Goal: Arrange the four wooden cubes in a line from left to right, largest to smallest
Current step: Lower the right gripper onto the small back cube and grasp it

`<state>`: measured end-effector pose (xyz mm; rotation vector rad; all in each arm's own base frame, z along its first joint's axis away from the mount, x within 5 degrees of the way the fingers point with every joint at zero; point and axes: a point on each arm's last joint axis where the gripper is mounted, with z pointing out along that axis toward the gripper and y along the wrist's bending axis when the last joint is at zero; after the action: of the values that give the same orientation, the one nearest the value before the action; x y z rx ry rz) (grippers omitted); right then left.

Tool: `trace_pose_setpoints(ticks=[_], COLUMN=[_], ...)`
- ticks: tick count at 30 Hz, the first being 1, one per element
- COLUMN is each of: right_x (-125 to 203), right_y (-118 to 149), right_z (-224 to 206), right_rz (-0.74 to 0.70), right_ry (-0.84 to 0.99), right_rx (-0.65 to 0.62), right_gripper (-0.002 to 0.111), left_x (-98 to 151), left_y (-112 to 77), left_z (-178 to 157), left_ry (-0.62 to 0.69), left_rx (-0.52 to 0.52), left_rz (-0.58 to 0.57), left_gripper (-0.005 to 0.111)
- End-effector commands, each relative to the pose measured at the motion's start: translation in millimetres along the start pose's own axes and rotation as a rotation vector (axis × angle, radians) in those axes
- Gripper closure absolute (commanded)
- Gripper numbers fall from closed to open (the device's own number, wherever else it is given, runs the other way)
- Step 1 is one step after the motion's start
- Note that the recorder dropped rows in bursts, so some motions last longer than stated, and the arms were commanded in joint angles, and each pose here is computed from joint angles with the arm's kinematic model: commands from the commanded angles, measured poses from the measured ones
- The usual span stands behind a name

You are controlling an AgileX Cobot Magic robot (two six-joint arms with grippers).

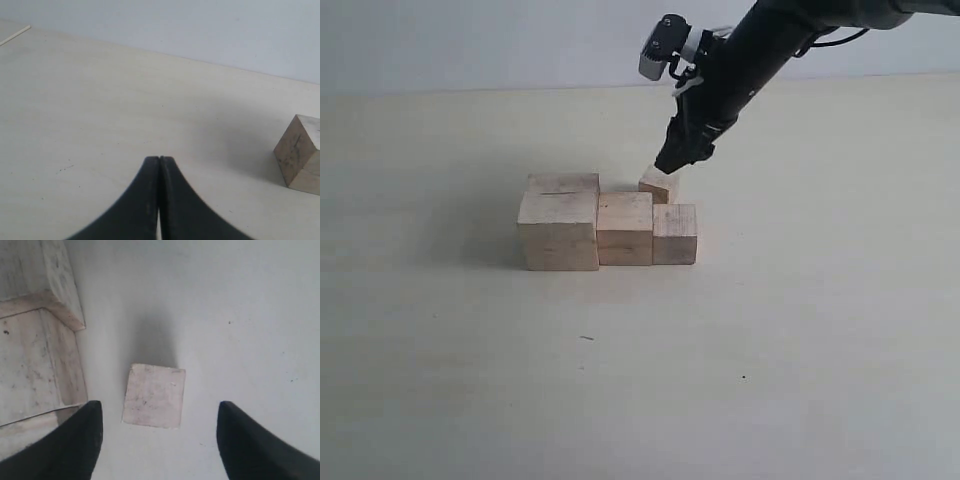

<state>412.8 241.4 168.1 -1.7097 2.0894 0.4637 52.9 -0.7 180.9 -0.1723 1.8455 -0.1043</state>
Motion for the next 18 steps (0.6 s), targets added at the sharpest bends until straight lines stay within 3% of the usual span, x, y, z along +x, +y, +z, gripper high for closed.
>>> trace_pose_setpoints(ticks=[1, 18], right_x=[-2, 9], right_y=[-5, -6], right_z=[5, 32], right_rz=[-0.002, 0.060], right_ry=[-0.022, -0.023], right_rx=[0.040, -0.014], right_gripper=[0.042, 0.033], left_x=[0, 0], left_y=[0.3, 0.3], left_z=[0, 0], left_ry=[-0.005, -0.005], left_rx=[-0.002, -0.002], left_rz=[0.002, 0.002], left_gripper=[0.107, 0.107])
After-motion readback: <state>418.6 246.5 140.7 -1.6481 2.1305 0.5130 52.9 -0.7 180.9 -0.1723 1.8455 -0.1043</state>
